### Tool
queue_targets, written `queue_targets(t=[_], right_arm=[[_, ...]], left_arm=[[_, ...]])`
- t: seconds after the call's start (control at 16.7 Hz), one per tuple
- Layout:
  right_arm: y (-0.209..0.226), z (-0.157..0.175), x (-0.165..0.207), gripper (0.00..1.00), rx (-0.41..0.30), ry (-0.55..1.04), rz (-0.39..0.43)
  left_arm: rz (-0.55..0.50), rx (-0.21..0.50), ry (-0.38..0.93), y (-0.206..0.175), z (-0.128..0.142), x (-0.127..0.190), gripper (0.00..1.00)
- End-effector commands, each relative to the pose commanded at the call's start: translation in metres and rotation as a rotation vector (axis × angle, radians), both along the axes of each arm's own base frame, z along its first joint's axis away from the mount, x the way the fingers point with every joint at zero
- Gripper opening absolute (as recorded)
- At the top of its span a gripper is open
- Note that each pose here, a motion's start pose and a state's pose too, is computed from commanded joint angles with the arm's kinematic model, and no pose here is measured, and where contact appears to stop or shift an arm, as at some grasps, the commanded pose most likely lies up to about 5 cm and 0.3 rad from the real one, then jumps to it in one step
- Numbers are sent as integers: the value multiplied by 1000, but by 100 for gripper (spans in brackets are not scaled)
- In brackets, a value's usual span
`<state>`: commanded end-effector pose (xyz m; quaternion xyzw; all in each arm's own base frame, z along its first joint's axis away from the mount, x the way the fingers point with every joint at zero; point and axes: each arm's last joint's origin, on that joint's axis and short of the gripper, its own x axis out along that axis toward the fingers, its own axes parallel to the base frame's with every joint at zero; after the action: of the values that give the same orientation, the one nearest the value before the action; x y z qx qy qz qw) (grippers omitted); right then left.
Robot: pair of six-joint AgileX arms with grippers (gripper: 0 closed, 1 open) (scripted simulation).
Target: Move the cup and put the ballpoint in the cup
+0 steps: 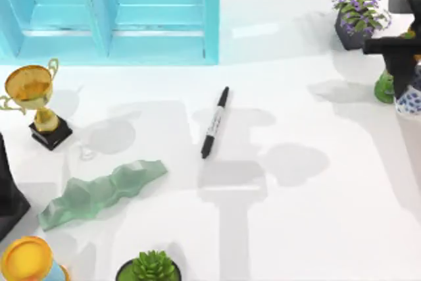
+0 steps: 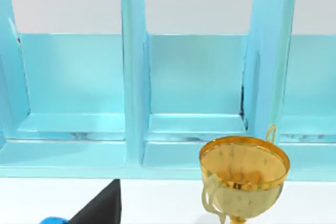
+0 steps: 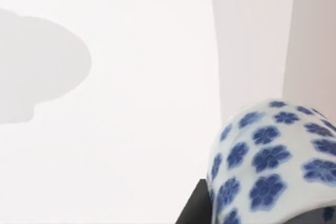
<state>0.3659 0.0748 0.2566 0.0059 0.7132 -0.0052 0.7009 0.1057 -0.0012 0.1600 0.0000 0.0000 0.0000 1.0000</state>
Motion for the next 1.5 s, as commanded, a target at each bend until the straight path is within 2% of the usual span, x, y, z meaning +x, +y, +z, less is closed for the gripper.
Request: queue_targets(t=[0.18,0.36,0.72,1.08,1.32,1.5], right_arm=[[65,-26,7,0,0,-4,4],[103,-44,7,0,4,-13,5],[105,-48,7,0,3,-7,0],[108,-87,7,0,5,-16,5],[108,-91,7,0,4,-15,6],[108,-91,7,23,4,-15,6]], left_arm=[[0,0,0,0,0,0,100],[0,0,0,0,0,0,100],[0,0,0,0,0,0,100],[0,0,0,0,0,0,100],[0,0,0,0,0,0,100],[0,0,0,0,0,0,100]])
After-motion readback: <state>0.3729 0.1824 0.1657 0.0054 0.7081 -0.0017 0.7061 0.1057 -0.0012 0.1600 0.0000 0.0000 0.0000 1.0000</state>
